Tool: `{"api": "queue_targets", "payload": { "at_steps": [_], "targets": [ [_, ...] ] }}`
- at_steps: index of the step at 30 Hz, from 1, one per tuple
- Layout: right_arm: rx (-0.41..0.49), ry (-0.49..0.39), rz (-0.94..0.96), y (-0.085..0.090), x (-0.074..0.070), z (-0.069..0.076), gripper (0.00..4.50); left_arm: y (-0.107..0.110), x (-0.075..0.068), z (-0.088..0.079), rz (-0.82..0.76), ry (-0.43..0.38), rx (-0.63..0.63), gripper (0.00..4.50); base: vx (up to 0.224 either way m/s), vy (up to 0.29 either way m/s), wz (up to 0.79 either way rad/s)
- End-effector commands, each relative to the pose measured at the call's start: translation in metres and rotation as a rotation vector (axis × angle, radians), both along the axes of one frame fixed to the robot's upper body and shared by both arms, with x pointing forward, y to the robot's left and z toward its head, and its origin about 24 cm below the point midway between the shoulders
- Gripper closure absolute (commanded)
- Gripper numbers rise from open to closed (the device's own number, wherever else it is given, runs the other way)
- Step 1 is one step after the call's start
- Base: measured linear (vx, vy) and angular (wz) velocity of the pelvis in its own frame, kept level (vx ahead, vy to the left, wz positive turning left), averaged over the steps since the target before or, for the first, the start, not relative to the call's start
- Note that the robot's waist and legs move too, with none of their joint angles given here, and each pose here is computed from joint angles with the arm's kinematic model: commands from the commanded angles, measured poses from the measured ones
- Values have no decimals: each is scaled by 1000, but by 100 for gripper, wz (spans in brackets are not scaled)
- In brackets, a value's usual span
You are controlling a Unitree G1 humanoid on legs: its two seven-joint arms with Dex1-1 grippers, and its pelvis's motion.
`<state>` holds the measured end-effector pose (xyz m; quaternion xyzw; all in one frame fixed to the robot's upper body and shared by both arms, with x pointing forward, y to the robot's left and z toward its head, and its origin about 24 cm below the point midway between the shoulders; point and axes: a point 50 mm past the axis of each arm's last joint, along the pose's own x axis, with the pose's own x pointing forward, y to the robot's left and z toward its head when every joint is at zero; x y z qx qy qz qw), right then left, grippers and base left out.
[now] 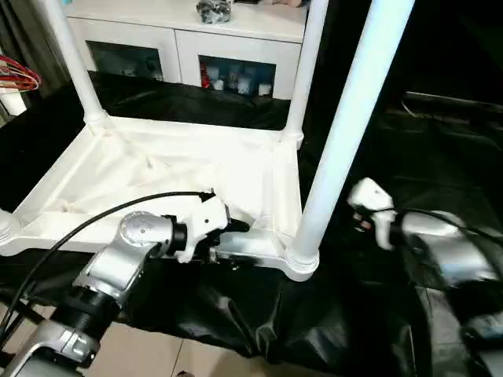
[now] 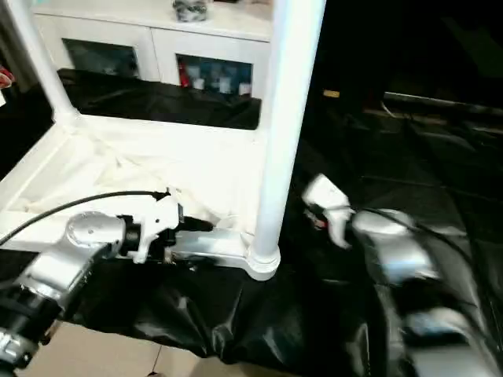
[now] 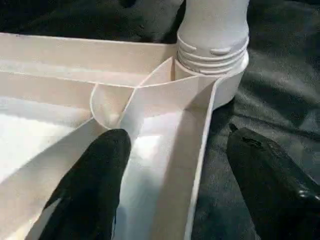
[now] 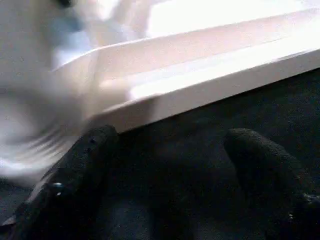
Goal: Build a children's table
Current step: Rotate table base
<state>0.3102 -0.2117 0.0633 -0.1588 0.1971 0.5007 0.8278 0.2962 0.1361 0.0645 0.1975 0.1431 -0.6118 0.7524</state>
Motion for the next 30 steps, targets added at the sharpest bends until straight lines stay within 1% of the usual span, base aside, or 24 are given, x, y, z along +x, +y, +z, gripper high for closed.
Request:
{"api": "queue_targets", "payload": {
  "at_steps": [1,3,5,7,9,10,11,12,14,16,18,21,24,26,29,30],
  "targets": [
    [8,14,58,-4,-7,12,10,-2,2,1,-38,4,26,133,0,0,0],
    [9,24,74,-6,-10,15,4,-2,2,1,-48,8,28,133,0,0,0],
    [11,52,114,-9,-19,19,0,-2,3,0,-65,22,28,164,0,0,0],
    [4,75,144,-11,-27,21,0,-2,3,-1,-81,45,30,175,0,0,0],
    [0,81,153,-11,-31,22,0,-3,3,-2,-86,54,30,185,0,0,0],
    [0,81,153,-10,-32,22,0,-4,4,-4,-83,54,31,197,0,0,0],
    [0,81,153,-10,-32,22,0,-4,4,-4,-83,54,31,197,0,0,0],
    [0,81,153,-10,-32,22,0,-4,4,-4,-83,54,31,209,0,0,0],
    [4,88,155,-8,-34,23,0,-5,7,-5,-80,59,28,215,0,0,0],
    [8,93,159,-6,-36,23,0,-5,9,-5,-80,64,30,241,0,0,0],
    [12,98,165,-3,-37,23,0,-5,11,-6,-79,71,37,248,0,0,0],
    [13,101,165,-2,-38,23,0,-4,12,-7,-82,77,48,284,0,0,0],
    [12,104,166,-1,-39,23,0,-2,14,-8,-85,79,72,296,0,0,0],
    [12,105,166,-1,-40,23,0,-1,15,-9,-87,80,81,322,0,0,0],
    [12,107,170,1,-41,23,0,1,16,-11,-88,84,106,322,0,0,0],
    [12,107,170,1,-41,23,0,1,16,-11,-88,84,106,331,0,0,0]
  ]
}}
